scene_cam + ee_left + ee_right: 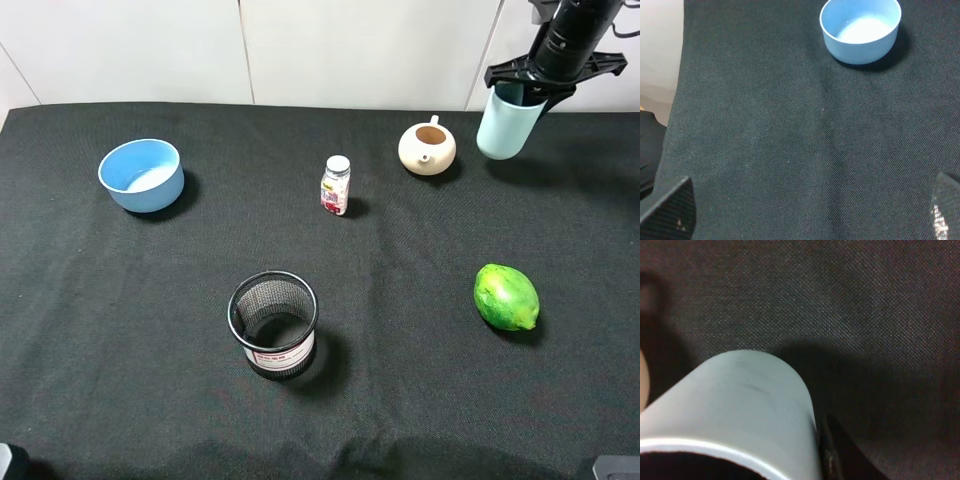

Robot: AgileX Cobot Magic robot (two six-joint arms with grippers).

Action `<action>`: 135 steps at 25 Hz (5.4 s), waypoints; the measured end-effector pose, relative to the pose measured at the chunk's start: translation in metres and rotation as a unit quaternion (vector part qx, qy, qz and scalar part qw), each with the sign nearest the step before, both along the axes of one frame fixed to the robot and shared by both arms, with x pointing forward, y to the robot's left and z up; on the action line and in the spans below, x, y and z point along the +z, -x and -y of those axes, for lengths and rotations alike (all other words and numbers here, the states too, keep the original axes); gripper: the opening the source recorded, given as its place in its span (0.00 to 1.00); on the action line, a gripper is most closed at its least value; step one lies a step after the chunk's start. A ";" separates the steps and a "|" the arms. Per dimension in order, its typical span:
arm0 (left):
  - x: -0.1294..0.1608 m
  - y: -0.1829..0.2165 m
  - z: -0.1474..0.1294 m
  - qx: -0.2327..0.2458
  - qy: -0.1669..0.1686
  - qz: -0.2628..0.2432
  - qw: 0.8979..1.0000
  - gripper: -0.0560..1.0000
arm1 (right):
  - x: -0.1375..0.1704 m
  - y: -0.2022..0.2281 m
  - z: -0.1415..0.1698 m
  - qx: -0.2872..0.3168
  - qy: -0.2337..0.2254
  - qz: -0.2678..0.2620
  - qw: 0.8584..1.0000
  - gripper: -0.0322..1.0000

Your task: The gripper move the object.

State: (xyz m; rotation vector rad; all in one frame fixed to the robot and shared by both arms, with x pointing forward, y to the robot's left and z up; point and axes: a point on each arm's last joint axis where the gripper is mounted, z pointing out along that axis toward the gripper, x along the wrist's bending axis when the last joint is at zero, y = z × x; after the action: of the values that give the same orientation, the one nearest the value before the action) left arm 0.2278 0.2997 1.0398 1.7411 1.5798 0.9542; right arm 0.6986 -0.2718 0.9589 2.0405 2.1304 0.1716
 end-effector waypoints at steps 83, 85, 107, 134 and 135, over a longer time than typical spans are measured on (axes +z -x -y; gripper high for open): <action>0.000 0.000 0.000 0.000 0.000 0.000 1.000 0.99 | 0.093 0.029 -0.002 0.005 -0.022 0.030 0.999 0.70; 0.000 0.000 0.000 0.000 0.000 0.000 1.000 0.99 | 0.106 0.034 -0.003 0.011 -0.031 0.044 0.998 0.70; 0.000 0.000 0.000 0.000 0.000 0.000 1.000 0.99 | 0.188 0.132 -0.002 0.040 -0.058 0.117 0.991 0.70; 0.000 0.000 0.000 0.000 0.000 0.000 1.000 0.99 | 0.198 0.319 0.012 0.044 -0.056 0.198 0.978 0.70; 0.000 0.000 0.000 0.000 0.000 0.000 1.000 0.99 | 0.199 0.326 0.013 0.045 -0.056 0.207 0.976 0.70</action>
State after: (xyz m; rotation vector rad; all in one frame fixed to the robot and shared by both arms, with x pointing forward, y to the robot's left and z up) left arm 0.2278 0.2997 1.0398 1.7411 1.5798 0.9542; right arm 0.3722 -0.2844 1.1579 1.7690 1.9827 0.6802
